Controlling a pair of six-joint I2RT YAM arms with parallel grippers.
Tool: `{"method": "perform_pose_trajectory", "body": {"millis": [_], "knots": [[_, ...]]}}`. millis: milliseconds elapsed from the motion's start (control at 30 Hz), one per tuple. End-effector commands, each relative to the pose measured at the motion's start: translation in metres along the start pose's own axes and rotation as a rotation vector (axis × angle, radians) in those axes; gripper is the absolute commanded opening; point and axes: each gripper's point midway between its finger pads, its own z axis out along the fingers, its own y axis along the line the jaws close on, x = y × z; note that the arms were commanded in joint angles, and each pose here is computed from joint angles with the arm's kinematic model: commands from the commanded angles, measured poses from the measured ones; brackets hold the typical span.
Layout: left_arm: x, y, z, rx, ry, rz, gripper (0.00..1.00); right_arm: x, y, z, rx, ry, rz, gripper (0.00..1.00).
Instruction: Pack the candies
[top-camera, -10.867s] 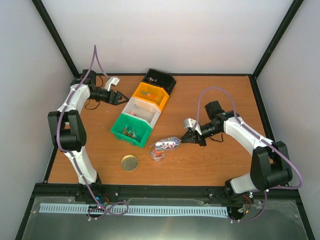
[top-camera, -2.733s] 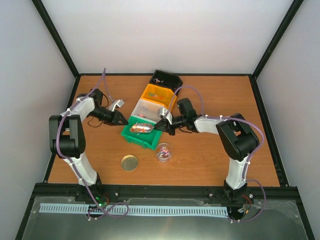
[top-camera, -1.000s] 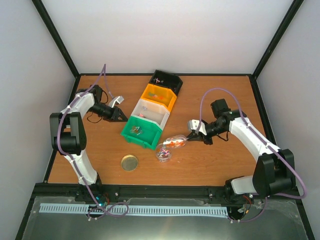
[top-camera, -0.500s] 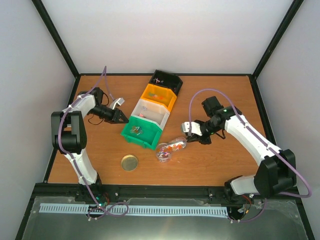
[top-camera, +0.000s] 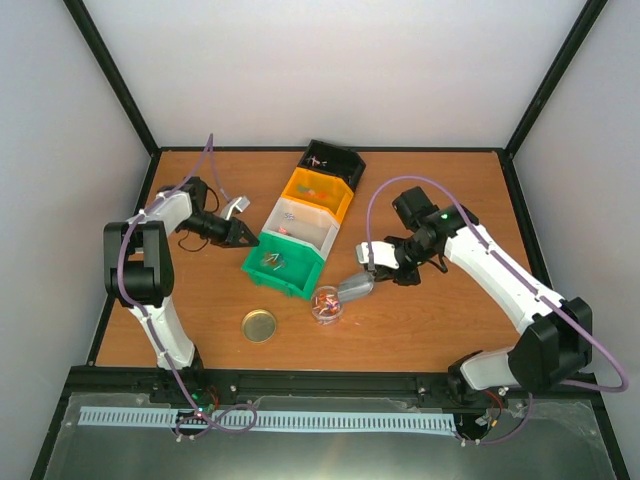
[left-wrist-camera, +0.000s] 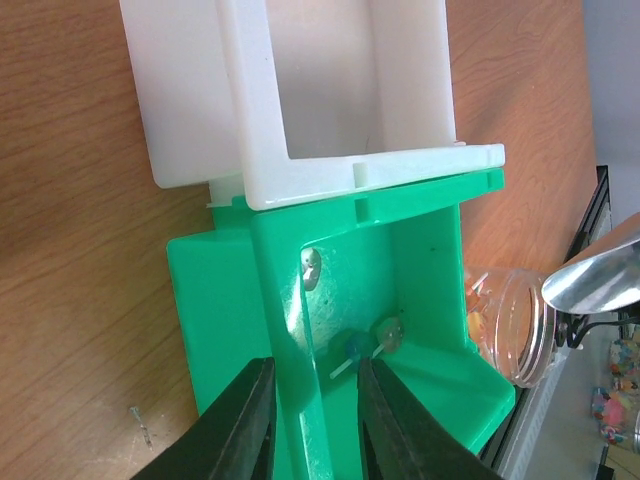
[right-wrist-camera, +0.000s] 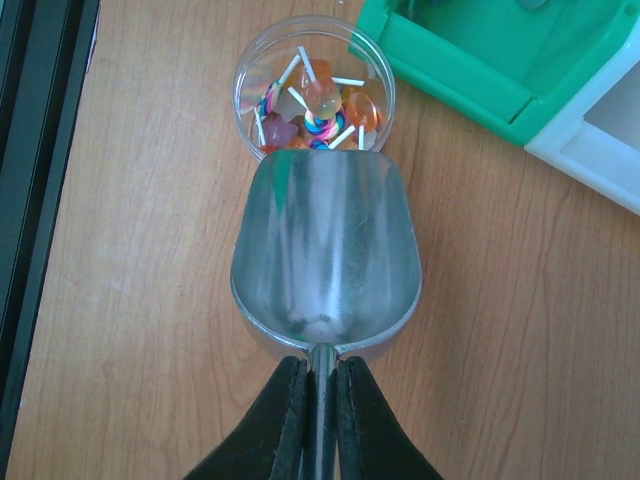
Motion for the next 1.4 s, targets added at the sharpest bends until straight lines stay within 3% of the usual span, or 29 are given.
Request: {"method": "perform_pose_trajectory", "body": {"millis": [0,167,367,767,1367], "knots": [[-0.004,0.005,0.003,0.022,-0.023,-0.007,0.26,-0.006,-0.004,-0.014,0.023,0.018,0.028,0.03],[-0.002,0.008,0.004,0.002,-0.023,-0.023,0.26,-0.038,-0.052,-0.022,0.111,-0.083,0.205,0.03],[0.004,0.015,0.007,-0.033,-0.028,-0.045,0.26,-0.07,-0.098,-0.012,0.067,-0.14,0.448,0.03],[0.021,0.025,0.018,-0.074,-0.012,-0.087,0.24,-0.097,-0.095,0.062,0.068,0.033,0.416,0.03],[0.028,0.024,0.02,-0.116,-0.055,-0.102,0.23,-0.083,-0.103,0.132,0.109,0.222,0.439,0.03]]}}
